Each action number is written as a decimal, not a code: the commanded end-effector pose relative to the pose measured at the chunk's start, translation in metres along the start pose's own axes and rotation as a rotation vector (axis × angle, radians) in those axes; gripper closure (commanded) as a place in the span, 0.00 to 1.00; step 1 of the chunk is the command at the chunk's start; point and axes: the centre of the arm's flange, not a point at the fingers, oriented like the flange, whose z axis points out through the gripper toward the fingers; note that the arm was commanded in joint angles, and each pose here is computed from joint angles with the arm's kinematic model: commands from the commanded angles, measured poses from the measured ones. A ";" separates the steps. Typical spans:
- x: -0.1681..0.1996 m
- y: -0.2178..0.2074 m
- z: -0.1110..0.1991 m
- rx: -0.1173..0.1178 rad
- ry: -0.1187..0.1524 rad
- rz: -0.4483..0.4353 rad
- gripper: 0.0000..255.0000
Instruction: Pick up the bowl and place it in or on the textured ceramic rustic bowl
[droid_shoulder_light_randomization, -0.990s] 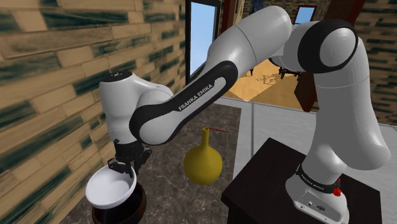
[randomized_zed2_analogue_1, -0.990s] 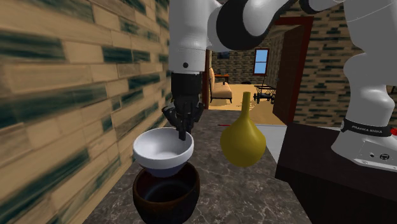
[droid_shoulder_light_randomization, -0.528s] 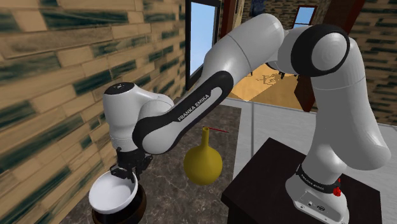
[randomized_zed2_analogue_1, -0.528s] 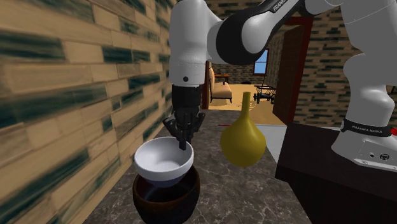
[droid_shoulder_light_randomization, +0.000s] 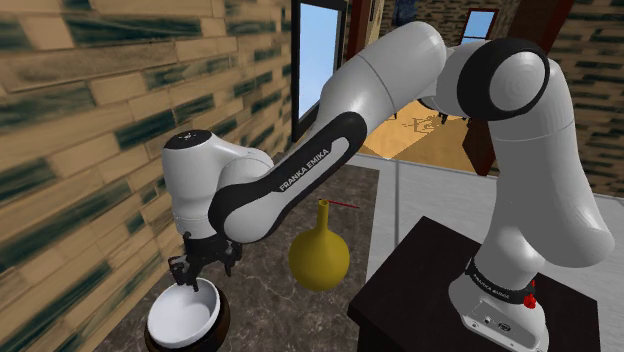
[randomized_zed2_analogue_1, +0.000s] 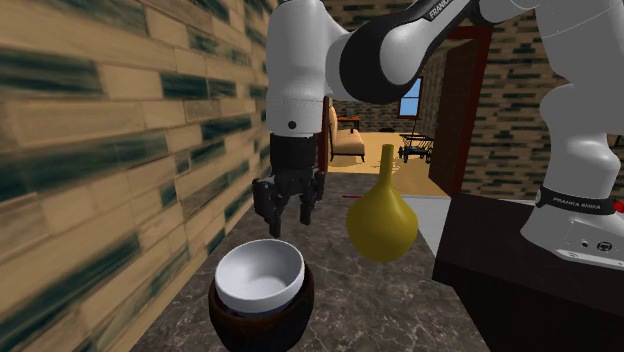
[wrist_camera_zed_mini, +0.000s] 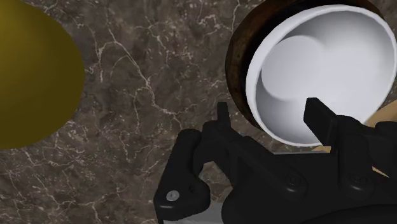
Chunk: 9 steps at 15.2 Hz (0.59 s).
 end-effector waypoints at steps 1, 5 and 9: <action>0.000 0.000 0.000 0.000 0.000 0.000 0.00; 0.000 0.000 -0.013 0.000 0.000 0.000 0.00; 0.000 0.000 -0.050 0.000 0.000 0.000 0.00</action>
